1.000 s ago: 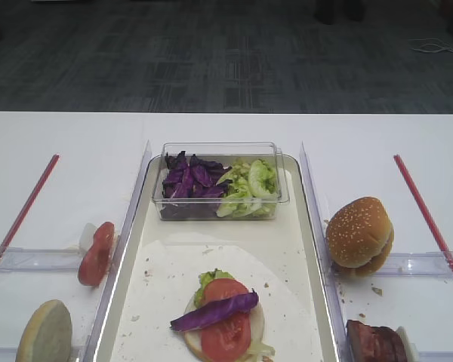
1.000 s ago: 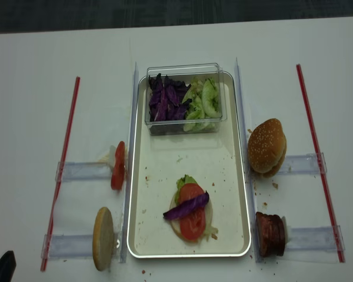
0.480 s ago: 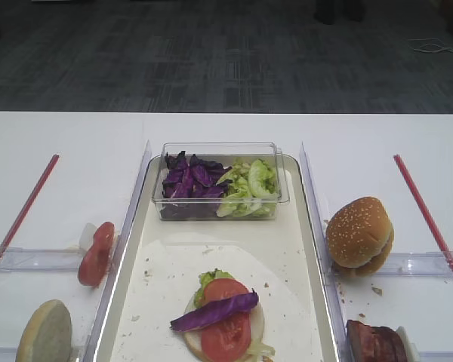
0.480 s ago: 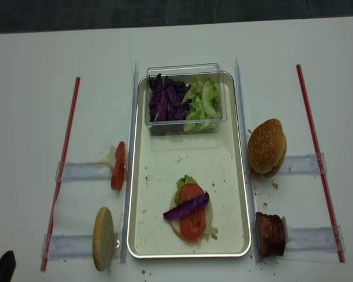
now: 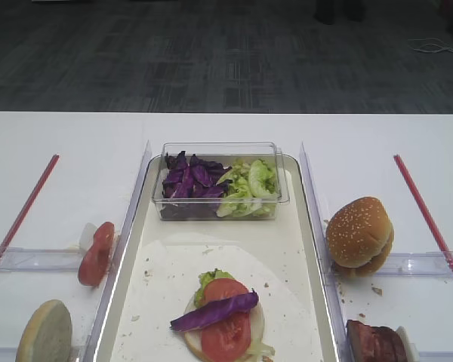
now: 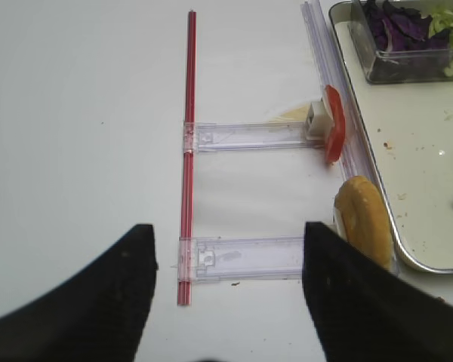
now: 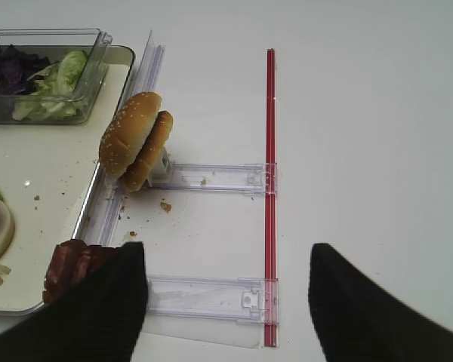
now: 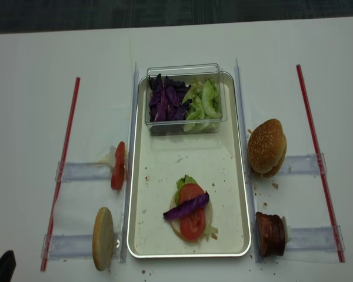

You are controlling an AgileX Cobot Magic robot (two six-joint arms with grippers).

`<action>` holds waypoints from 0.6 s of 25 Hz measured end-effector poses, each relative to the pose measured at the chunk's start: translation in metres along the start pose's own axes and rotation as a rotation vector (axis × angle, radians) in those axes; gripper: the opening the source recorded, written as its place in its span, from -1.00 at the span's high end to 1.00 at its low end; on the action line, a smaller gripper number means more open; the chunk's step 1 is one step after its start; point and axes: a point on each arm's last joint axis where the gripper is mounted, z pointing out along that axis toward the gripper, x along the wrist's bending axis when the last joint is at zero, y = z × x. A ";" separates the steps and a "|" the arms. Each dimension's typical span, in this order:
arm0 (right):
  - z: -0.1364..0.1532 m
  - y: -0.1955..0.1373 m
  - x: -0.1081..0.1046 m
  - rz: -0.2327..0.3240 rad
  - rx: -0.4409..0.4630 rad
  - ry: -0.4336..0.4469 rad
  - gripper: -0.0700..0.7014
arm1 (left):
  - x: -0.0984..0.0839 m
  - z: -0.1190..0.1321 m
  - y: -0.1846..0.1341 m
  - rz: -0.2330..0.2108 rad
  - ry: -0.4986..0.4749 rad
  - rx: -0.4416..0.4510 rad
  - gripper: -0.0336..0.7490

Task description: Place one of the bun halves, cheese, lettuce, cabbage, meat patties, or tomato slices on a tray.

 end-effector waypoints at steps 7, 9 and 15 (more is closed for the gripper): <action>0.000 0.000 0.000 0.000 0.000 0.000 -0.40 | 0.000 0.000 0.000 0.000 0.000 0.000 -0.12; 0.000 0.000 0.000 0.000 0.000 0.000 -0.40 | 0.000 0.000 0.000 0.000 0.000 0.000 -0.12; 0.000 0.000 0.000 0.000 0.000 0.000 -0.40 | 0.000 0.000 0.000 0.000 0.000 0.000 -0.12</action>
